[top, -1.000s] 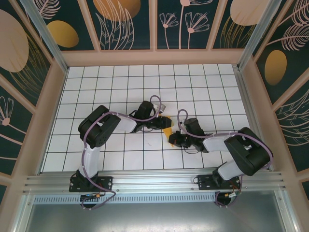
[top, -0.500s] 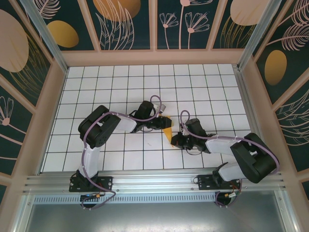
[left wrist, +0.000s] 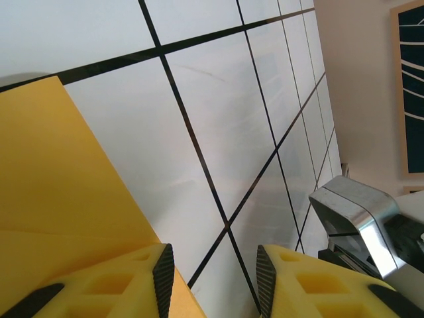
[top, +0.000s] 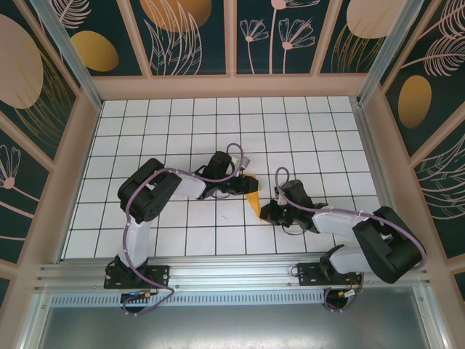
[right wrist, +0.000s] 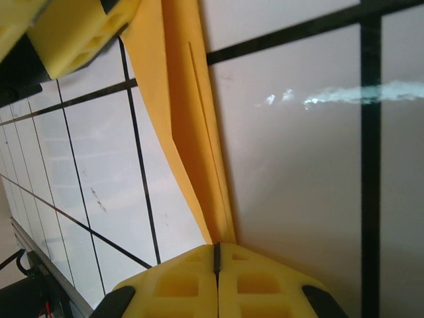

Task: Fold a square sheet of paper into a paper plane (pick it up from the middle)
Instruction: Fold the wing for the fifth time at the center of the table.

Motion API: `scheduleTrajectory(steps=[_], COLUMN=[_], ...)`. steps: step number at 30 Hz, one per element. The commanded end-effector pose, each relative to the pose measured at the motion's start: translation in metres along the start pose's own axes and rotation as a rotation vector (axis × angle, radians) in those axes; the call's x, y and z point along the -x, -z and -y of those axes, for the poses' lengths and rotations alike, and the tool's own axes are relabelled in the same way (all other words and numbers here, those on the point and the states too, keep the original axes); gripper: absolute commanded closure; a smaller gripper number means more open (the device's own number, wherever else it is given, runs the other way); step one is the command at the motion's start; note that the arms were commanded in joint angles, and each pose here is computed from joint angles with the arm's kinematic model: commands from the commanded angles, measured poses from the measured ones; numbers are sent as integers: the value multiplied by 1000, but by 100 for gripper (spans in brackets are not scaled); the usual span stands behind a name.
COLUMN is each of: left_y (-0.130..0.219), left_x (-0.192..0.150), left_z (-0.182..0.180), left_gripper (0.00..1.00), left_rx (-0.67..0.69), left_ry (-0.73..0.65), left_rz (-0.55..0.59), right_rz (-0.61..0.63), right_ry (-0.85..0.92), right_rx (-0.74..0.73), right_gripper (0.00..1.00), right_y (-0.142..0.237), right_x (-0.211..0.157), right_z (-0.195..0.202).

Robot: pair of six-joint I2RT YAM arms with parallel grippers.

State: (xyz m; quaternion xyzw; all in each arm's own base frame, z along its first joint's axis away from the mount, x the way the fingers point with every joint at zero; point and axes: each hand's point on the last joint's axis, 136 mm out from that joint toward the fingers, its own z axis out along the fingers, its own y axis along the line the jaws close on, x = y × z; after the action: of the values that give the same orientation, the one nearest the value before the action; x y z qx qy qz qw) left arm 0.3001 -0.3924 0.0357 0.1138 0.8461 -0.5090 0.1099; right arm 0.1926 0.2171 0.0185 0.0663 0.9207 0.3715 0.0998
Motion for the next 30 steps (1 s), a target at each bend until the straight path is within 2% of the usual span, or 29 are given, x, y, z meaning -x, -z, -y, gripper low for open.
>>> scheduleTrajectory(steps=[1, 5, 9, 15, 21, 25, 30], left_y=[-1, -1, 0, 0, 0, 0, 0], left_x=[-33, -34, -35, -36, -36, -37, -38], left_z=[-68, -68, -70, -70, -70, -70, -70], left_gripper=[60, 60, 60, 60, 60, 60, 60], left_rx=[222, 222, 228, 229, 227, 225, 227], left_ry=[111, 113, 114, 112, 114, 115, 118], left_rz=[-56, -57, -63, -66, -67, -69, -73], right_rz=[-70, -87, -50, 47, 14, -17, -24], right_ry=[-68, -92, -84, 28, 102, 117, 85], right_rx=[-65, -121, -190, -42, 85, 55, -12], right_gripper=[92, 92, 93, 92, 91, 92, 92], right_y=[-2, -4, 3, 22, 14, -3, -12], right_x=[-24, -31, -21, 7, 12, 17, 17], right_z=[27, 43, 47, -9, -48, -48, -23])
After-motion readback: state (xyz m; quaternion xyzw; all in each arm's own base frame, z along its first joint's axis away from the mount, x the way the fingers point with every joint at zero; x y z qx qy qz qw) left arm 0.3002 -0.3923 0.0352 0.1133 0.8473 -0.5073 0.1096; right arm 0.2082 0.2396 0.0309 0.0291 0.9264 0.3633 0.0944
